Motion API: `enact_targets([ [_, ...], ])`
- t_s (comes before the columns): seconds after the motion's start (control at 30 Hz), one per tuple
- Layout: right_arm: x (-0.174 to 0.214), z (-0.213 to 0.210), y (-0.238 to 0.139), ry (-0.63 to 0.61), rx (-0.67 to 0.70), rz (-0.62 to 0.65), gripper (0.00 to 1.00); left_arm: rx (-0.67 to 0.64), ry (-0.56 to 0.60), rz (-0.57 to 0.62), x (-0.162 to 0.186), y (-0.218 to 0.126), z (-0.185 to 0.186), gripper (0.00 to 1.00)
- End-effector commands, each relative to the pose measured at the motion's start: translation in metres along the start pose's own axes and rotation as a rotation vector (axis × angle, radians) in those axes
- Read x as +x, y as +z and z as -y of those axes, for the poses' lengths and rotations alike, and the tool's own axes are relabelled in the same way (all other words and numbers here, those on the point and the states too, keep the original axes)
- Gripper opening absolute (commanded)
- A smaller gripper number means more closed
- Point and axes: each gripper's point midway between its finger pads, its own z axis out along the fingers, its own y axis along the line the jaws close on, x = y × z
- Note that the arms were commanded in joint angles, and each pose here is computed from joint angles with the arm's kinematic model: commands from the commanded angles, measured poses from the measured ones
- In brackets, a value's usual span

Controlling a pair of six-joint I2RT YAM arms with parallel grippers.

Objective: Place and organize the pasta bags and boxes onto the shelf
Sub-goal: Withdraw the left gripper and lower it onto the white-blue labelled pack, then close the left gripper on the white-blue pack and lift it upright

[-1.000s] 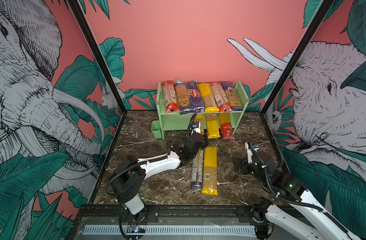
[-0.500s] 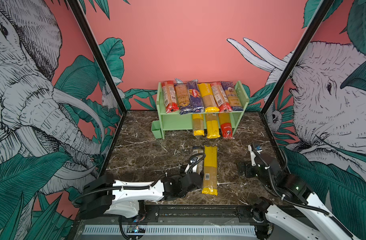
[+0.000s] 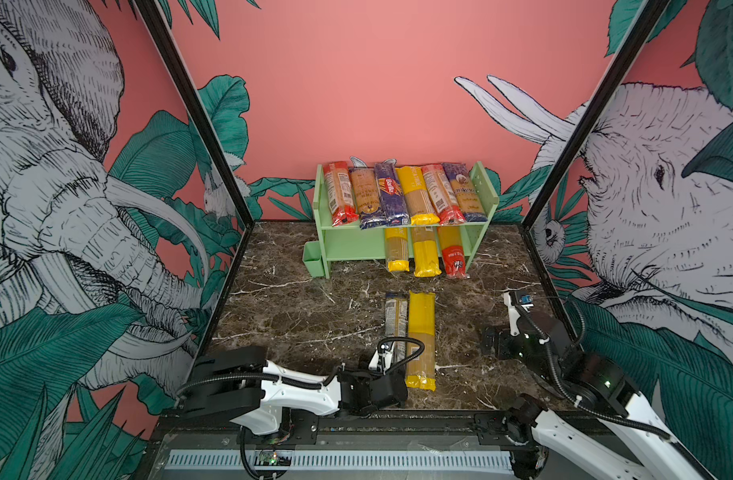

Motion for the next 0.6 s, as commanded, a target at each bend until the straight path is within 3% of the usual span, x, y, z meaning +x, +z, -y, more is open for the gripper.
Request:
enact_targets([
  [0.0,-0.002,0.002,-0.005,0.017,0.005,0.011,0.99,0.044,-0.081,0.002,0.001,0.005,0.014,0.82],
  [0.43,0.000,-0.003,0.003,0.008,-0.010,0.003,0.99,-0.005,-0.101,-0.055,0.026,0.028,0.006,0.83],
  [0.5,0.000,-0.003,0.002,0.008,-0.013,0.003,0.99,-0.007,-0.123,-0.067,0.029,0.033,0.002,0.79],
  [0.57,0.000,-0.003,0.001,0.008,-0.015,0.006,0.99,-0.013,-0.133,-0.075,0.030,0.035,-0.002,0.63],
])
